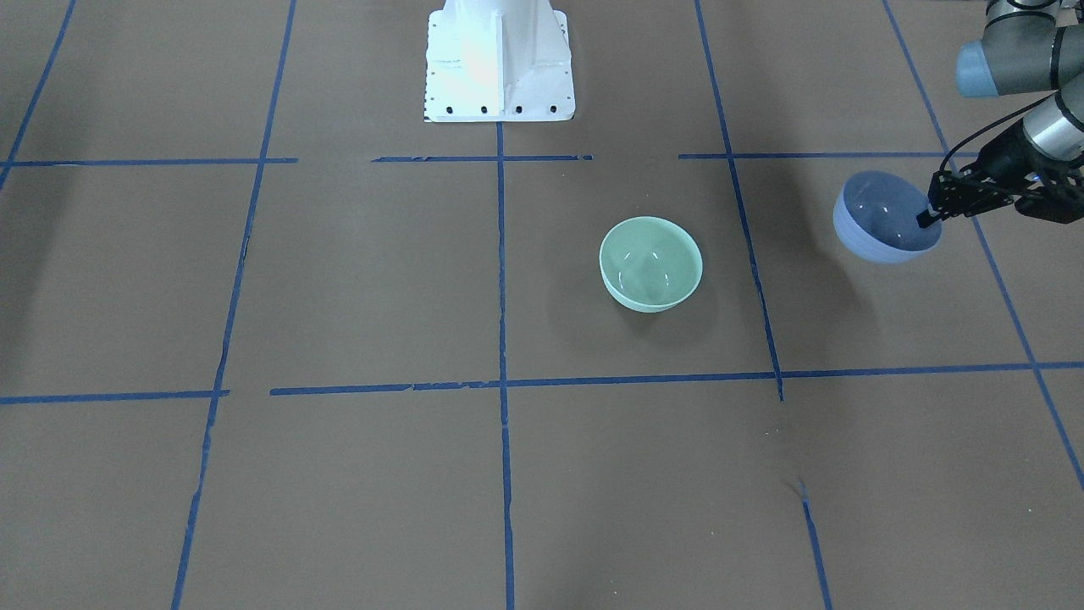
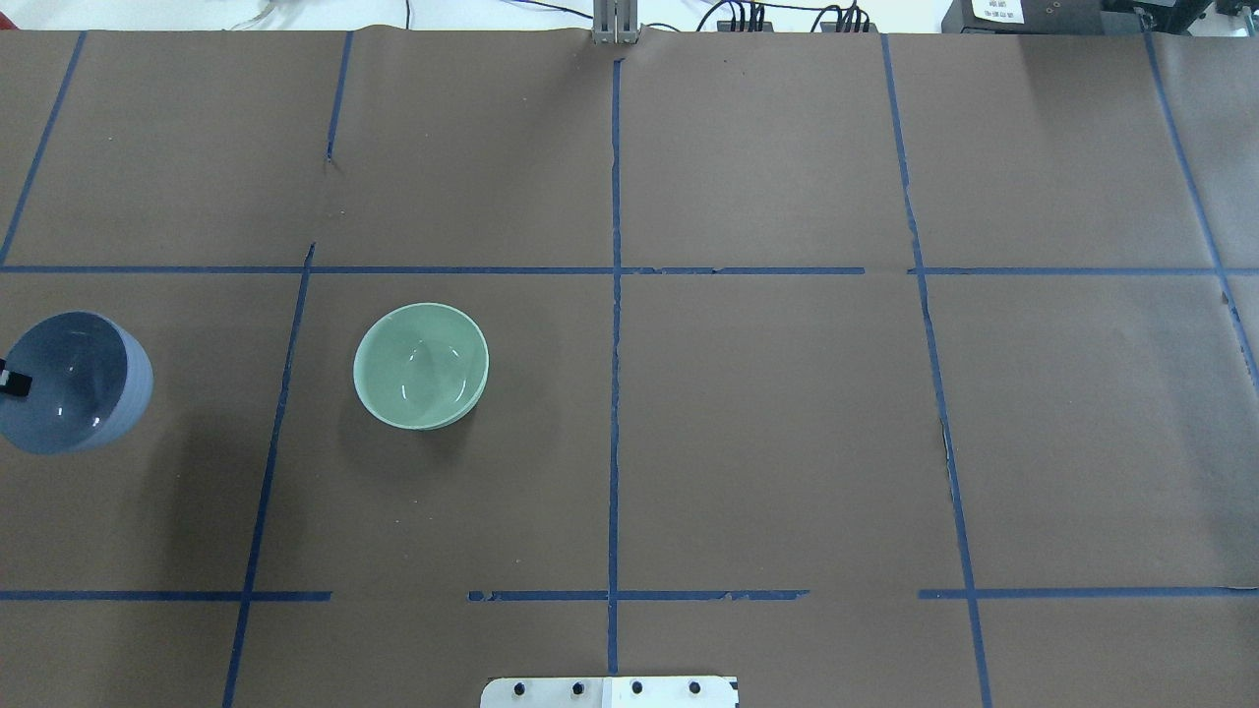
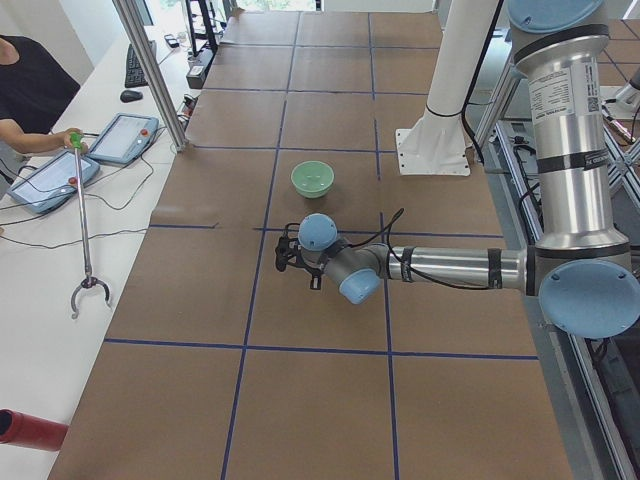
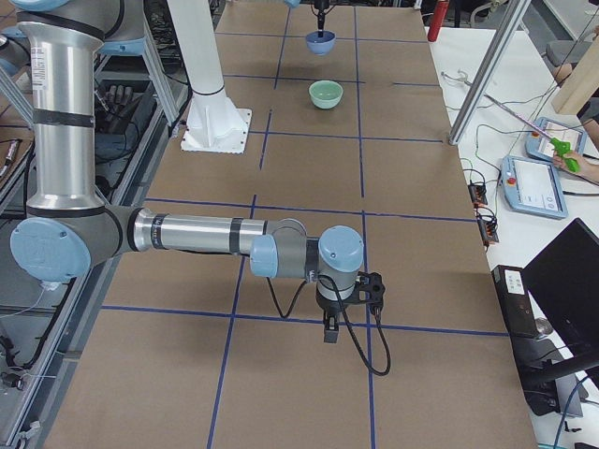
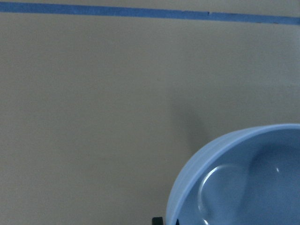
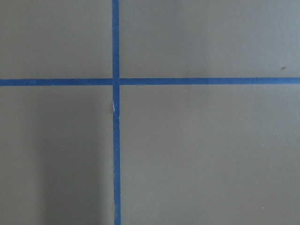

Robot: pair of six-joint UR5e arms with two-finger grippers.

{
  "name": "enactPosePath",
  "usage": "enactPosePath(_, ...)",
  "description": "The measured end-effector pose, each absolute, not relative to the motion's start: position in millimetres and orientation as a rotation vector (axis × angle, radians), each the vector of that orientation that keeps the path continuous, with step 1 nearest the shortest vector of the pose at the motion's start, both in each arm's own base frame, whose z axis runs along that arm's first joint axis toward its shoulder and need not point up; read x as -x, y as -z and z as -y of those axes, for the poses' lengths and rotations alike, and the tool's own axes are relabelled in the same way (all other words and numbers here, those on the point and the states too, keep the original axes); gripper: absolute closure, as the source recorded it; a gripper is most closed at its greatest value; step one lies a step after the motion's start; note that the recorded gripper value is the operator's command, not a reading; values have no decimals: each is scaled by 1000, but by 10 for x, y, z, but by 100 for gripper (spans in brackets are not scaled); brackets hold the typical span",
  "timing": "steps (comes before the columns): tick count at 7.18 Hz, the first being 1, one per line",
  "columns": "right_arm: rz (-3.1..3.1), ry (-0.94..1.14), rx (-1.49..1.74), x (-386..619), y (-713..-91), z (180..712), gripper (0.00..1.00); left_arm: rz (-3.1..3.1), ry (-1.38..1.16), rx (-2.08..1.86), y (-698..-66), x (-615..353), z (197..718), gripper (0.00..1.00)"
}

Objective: Stack blue bowl on green bowl
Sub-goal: 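Reach the left gripper down and grasp the blue bowl's rim, then lift the blue bowl with the left gripper and carry it over the green bowl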

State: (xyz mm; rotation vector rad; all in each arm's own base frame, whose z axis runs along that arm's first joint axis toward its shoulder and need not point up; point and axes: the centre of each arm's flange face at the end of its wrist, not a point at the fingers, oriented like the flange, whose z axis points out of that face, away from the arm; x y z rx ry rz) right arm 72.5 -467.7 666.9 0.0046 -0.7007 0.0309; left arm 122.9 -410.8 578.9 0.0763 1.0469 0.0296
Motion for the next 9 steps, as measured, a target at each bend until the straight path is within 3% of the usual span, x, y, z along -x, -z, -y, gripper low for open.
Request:
enactPosePath(5,700,-31,-4,-726,-6670,4677,0,-962,25,-85,-3842,-451,4209,100)
enactPosePath(9,700,-31,-5,-726,-6669,4677,0,-1008,97,52,-2865,-1653,4325,100)
